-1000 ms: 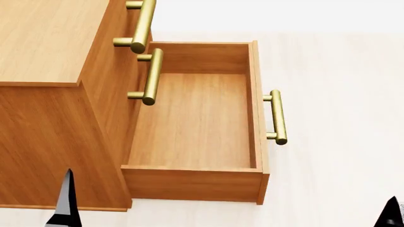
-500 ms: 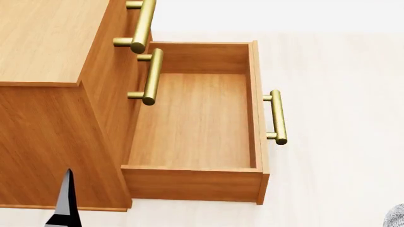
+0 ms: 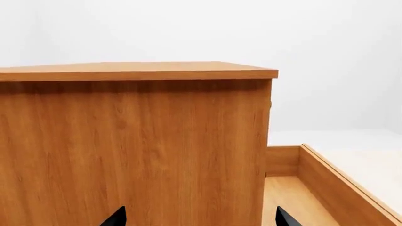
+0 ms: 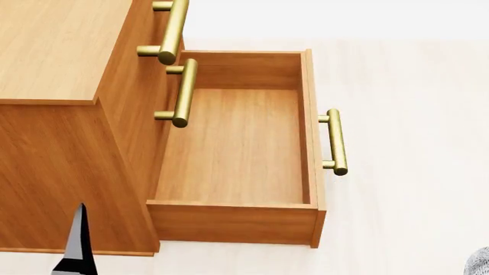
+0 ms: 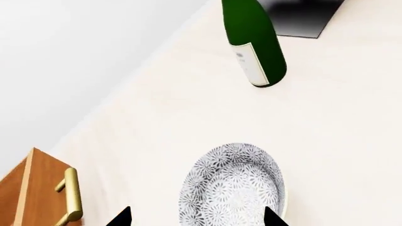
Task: Put the bowl in the bottom drawer of the cabinet and close it.
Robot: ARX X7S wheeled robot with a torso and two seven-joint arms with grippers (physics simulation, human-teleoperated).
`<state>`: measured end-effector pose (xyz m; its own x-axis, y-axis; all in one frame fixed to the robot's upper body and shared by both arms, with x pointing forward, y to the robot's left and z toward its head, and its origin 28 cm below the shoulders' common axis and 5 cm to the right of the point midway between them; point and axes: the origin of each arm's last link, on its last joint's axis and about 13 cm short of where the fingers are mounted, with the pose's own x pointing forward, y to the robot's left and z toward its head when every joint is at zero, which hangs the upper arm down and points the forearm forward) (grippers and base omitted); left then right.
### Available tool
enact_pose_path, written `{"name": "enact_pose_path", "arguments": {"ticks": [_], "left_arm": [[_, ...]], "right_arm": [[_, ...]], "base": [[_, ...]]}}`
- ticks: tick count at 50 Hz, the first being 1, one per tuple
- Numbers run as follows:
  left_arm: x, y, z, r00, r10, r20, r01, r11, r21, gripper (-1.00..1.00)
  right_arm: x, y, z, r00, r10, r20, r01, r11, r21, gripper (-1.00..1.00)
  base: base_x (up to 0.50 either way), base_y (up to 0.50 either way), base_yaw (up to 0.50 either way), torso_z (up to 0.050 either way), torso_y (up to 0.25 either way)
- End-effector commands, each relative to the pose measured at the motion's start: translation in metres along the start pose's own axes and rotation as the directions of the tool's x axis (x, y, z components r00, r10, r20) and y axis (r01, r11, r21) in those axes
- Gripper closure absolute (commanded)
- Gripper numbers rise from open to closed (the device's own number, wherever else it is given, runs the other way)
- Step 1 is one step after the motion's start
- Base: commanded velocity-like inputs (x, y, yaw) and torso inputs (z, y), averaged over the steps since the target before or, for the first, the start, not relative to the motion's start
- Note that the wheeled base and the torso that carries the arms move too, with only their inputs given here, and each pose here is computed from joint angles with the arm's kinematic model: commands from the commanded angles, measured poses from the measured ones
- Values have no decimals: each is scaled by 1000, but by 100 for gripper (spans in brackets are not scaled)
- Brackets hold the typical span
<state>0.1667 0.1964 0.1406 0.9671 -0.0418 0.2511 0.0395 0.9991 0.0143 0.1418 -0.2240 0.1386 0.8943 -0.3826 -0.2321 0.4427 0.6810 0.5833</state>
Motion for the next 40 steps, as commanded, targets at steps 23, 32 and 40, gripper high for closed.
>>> {"name": "enact_pose_path", "arguments": {"ticks": [23,32,40], "left_arm": [[0,-2,6,999,-17,36,18,999,-39,-100],[0,-1,6,999,-15,36,17,999,-38,-100],[0,-2,6,999,-16,34,17,999,-39,-100]], "right_arm": [[10,-17,-5,999,-34,28,29,986,161,-100],[19,-18,-9,996,-78,49,63,966,249,-100],[26,-12,-12,996,-87,33,76,966,246,-100]], "base": [[0,0,0,0,0],[0,0,0,0,0],[0,0,0,0,0]]}}
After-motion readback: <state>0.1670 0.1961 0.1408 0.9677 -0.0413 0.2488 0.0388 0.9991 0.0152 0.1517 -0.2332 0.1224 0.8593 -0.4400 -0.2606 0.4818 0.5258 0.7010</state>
